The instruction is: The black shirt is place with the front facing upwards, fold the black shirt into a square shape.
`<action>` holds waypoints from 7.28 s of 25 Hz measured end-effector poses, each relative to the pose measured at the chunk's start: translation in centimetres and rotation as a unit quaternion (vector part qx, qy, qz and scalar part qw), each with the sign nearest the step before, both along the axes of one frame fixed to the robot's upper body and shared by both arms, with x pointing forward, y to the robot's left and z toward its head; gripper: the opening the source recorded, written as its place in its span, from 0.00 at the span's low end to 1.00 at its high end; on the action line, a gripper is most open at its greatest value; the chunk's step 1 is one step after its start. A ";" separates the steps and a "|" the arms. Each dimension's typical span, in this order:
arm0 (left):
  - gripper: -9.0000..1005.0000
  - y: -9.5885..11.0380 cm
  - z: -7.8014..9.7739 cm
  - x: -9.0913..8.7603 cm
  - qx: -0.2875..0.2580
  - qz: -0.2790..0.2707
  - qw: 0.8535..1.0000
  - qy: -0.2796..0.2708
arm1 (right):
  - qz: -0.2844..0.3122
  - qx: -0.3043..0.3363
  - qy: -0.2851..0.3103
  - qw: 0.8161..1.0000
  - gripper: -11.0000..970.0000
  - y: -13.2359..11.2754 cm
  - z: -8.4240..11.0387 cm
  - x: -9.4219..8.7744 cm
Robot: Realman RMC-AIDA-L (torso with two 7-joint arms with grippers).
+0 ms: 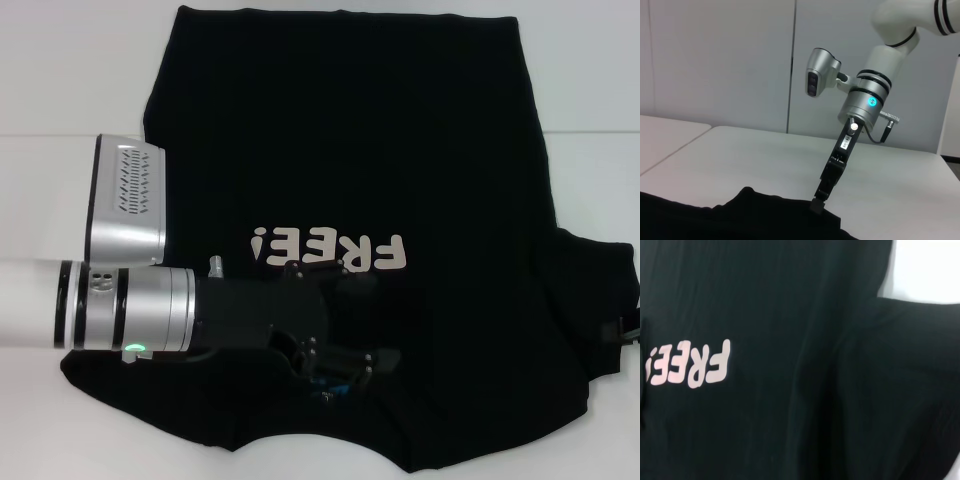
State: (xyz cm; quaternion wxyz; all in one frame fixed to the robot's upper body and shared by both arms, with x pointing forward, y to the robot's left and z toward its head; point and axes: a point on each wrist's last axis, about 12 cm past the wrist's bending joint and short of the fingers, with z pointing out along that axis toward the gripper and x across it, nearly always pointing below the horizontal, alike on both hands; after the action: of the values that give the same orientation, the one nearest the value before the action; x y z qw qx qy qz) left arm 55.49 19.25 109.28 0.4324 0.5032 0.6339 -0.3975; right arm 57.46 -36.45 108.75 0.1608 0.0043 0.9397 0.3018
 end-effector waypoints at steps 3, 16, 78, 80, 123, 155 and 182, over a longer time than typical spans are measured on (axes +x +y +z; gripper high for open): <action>0.93 0.0 0.0 0.1 0.001 0.002 1.000 0.001 | -0.004 0.002 -0.003 1.000 0.27 0.1 -0.2 -0.1; 0.93 -0.1 0.0 0.1 -0.002 0.007 1.000 0.009 | -0.041 -0.006 -0.040 0.998 0.03 -1.9 0.5 -0.4; 0.93 3.6 0.2 0.1 -0.062 0.102 0.992 0.036 | 0.159 -0.026 -0.157 0.975 0.42 8.4 6.4 6.3; 0.93 3.7 0.3 0.1 -0.064 0.106 0.992 0.036 | 0.152 -0.029 -0.150 0.976 0.50 8.1 6.1 6.2; 0.93 20.4 -4.3 -6.8 0.061 0.380 0.893 0.234 | 0.194 0.118 -0.275 0.934 0.95 10.5 3.4 2.8; 0.88 18.7 -4.0 -5.5 0.073 0.338 0.907 0.239 | 0.189 0.115 -0.279 0.934 0.95 10.0 3.8 3.1; 0.03 18.7 -2.0 -5.0 0.068 0.317 0.919 0.226 | 0.171 0.083 -0.197 0.962 0.94 7.3 4.0 2.9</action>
State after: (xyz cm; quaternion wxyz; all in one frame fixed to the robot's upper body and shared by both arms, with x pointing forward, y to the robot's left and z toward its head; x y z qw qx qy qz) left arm 50.46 37.92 107.29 0.3459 0.2009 0.8664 -0.2988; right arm 60.31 -29.14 112.76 0.2877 -0.2030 0.8479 0.3963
